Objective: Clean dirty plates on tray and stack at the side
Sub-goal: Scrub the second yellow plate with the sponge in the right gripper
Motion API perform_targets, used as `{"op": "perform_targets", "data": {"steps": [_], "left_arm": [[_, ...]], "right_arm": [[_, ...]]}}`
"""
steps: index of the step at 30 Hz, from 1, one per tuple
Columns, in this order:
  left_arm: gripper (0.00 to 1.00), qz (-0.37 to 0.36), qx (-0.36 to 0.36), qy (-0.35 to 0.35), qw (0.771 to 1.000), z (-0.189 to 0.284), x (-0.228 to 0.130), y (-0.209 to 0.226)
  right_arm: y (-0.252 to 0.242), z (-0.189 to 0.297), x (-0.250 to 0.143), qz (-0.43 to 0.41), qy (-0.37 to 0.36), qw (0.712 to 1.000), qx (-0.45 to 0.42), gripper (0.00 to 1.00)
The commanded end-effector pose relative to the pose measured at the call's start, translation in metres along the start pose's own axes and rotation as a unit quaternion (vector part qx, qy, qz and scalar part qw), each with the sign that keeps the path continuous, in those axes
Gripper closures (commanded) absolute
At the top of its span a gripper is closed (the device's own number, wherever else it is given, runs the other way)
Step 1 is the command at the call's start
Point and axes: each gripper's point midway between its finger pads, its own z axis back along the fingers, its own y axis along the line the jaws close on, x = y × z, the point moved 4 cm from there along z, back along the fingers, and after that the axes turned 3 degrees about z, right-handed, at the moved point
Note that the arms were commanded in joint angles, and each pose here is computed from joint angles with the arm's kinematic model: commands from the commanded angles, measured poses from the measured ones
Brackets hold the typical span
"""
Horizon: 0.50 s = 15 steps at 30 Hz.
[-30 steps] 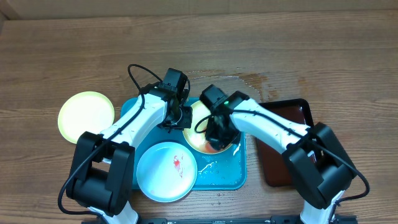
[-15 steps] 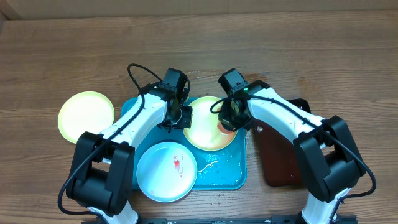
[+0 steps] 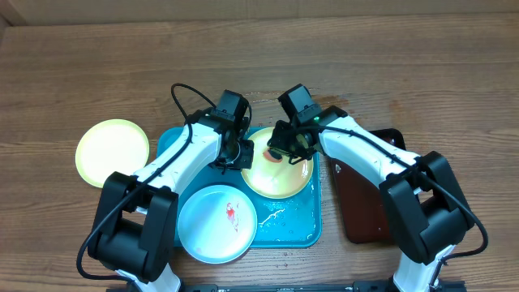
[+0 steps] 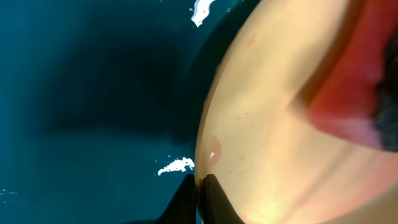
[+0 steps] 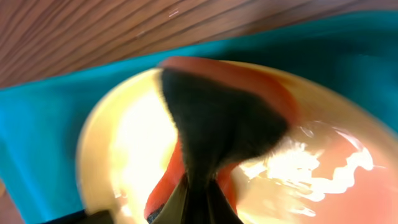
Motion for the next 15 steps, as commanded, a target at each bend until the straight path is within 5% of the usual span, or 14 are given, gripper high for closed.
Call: {"op": "perform_targets", "data": {"steps": [1,15], "left_arm": [[0.96,-0.025,-0.003,-0.003,1.0,0.001,0.001,-0.009],[0.96,-0.02,-0.003,-0.004,1.0,0.001,0.002,-0.01]], "right_arm": [[0.02,-0.004,-0.014,0.049,0.018,0.998,0.029,0.96],[0.012,-0.005,-0.054,0.073,0.098,0.992,-0.005,0.96]]}}
